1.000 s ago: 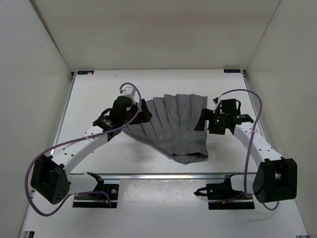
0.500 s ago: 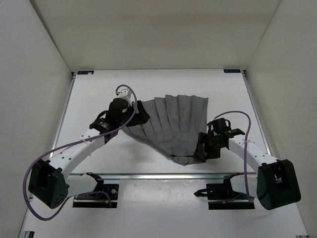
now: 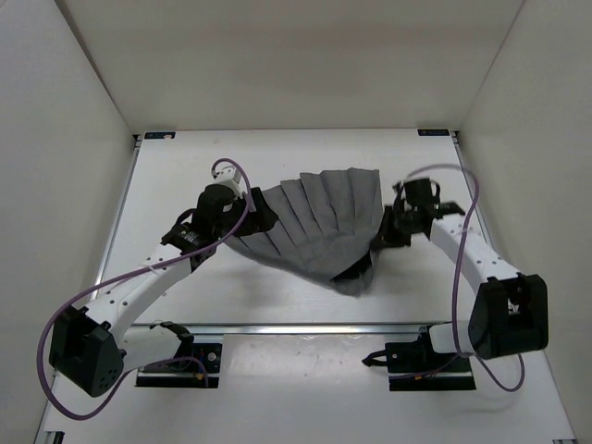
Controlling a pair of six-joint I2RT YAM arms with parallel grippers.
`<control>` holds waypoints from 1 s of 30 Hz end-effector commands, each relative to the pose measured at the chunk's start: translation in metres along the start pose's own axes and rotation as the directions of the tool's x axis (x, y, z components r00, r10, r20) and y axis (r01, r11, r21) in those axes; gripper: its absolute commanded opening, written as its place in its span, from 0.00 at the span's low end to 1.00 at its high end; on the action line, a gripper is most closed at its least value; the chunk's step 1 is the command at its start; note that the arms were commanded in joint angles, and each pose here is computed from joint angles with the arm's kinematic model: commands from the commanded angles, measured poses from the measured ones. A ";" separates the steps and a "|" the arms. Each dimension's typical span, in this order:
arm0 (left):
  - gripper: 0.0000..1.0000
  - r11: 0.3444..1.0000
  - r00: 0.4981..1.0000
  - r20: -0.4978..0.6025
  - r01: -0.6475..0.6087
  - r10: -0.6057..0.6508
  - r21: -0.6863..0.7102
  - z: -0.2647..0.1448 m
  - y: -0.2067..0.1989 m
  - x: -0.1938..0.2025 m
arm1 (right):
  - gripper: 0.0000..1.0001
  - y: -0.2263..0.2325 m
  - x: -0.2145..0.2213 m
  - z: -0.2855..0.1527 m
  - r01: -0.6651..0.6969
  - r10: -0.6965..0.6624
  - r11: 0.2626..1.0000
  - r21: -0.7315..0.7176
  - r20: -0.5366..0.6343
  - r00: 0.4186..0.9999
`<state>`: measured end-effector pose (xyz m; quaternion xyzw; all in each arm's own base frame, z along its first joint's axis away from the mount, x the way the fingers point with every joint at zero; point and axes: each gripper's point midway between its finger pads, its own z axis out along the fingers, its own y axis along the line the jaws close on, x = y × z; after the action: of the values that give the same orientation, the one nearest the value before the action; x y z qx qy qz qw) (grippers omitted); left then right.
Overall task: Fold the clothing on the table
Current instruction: Flatten the skirt out
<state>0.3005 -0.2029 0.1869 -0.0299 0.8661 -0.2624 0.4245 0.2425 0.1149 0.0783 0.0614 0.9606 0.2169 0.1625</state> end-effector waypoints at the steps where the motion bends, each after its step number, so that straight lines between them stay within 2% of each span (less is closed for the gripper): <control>1: 0.94 0.998 0.999 0.029 0.022 -0.024 0.060 -0.009 -0.010 -0.005 | 0.00 0.076 -0.114 -0.070 0.226 -0.187 0.969 -0.095 0.312 0.932; 3: 0.96 0.993 0.998 0.026 0.045 -0.048 0.106 -0.012 -0.018 -0.002 | 0.00 0.132 -0.168 -0.136 0.359 -0.268 0.930 -0.086 0.512 0.816; 5: 0.96 0.982 0.997 0.031 0.058 -0.065 0.180 -0.014 -0.031 -0.002 | 0.00 0.154 -0.188 -0.160 0.404 -0.290 0.911 -0.083 0.568 0.770; 6: 0.95 0.974 0.997 0.017 0.069 -0.074 0.218 -0.018 -0.040 0.003 | 0.00 0.160 -0.200 -0.159 0.408 -0.292 0.909 -0.087 0.565 0.772; 8: 0.95 0.965 0.997 0.012 0.071 -0.076 0.251 -0.020 -0.051 0.008 | 0.00 0.157 -0.202 -0.148 0.374 -0.281 0.921 -0.107 0.480 0.831; 10: 0.95 0.961 0.997 -0.011 0.073 -0.072 0.266 -0.020 -0.058 0.017 | 0.00 0.177 -0.200 -0.162 0.423 -0.317 0.900 -0.110 0.502 0.805; 11: 0.94 0.955 0.997 -0.015 0.073 -0.072 0.287 -0.023 -0.063 0.021 | 0.00 0.187 -0.199 -0.164 0.463 -0.358 0.884 -0.068 0.540 0.762; 13: 0.95 0.939 0.993 -0.007 0.110 -0.114 0.327 -0.026 -0.069 0.021 | 0.00 0.192 -0.194 -0.163 0.470 -0.361 0.880 -0.071 0.546 0.756; 14: 0.95 0.923 0.992 -0.002 0.119 -0.128 0.367 -0.030 -0.075 0.020 | 0.00 0.201 -0.195 -0.183 0.471 -0.331 0.875 -0.114 0.571 0.752; 15: 0.95 0.914 0.989 -0.001 0.137 -0.148 0.381 -0.033 -0.076 0.018 | 0.00 0.213 -0.199 -0.199 0.494 -0.322 0.860 -0.132 0.611 0.724; 17: 0.95 0.894 0.988 0.023 0.130 -0.154 0.429 -0.042 -0.086 0.012 | 0.00 0.223 -0.202 -0.213 0.528 -0.350 0.846 -0.076 0.668 0.657; 18: 0.96 0.884 0.986 0.028 0.136 -0.165 0.448 -0.043 -0.089 0.010 | 0.00 0.215 -0.201 -0.206 0.522 -0.360 0.851 -0.061 0.657 0.663; 20: 0.95 0.845 0.988 -0.006 0.138 -0.157 0.517 -0.048 -0.104 0.009 | 0.00 0.202 -0.201 -0.179 0.472 -0.323 0.870 -0.140 0.562 0.761; 21: 0.95 0.839 0.989 -0.004 0.129 -0.149 0.529 -0.049 -0.111 0.005 | 0.00 0.211 -0.194 -0.184 0.470 -0.306 0.861 -0.195 0.540 0.784; 22: 0.95 0.832 0.991 -0.008 0.115 -0.132 0.542 -0.050 -0.121 0.003 | 0.00 0.230 -0.191 -0.186 0.508 -0.333 0.839 -0.195 0.553 0.764; 23: 0.96 0.834 0.992 -0.022 0.115 -0.122 0.540 -0.047 -0.129 0.008 | 0.00 0.250 -0.189 -0.193 0.549 -0.369 0.822 -0.149 0.596 0.714; 25: 0.96 0.829 0.988 -0.022 0.140 -0.152 0.541 -0.042 -0.136 0.009 | 0.00 0.274 -0.185 -0.209 0.593 -0.386 0.796 -0.123 0.651 0.653; 28: 0.97 0.772 0.976 -0.016 0.180 -0.215 0.610 -0.044 -0.158 0.001 | 0.00 0.287 -0.190 -0.213 0.593 -0.355 0.786 -0.177 0.656 0.666; 30: 0.96 0.752 0.980 -0.042 0.178 -0.196 0.634 -0.041 -0.175 0.008 | 0.00 0.286 -0.193 -0.202 0.587 -0.366 0.792 -0.169 0.639 0.677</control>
<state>0.2366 -0.3179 0.2461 0.0195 0.7567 -0.5313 0.3804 0.3579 0.2618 0.3952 -0.1797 0.8167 0.3033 0.4569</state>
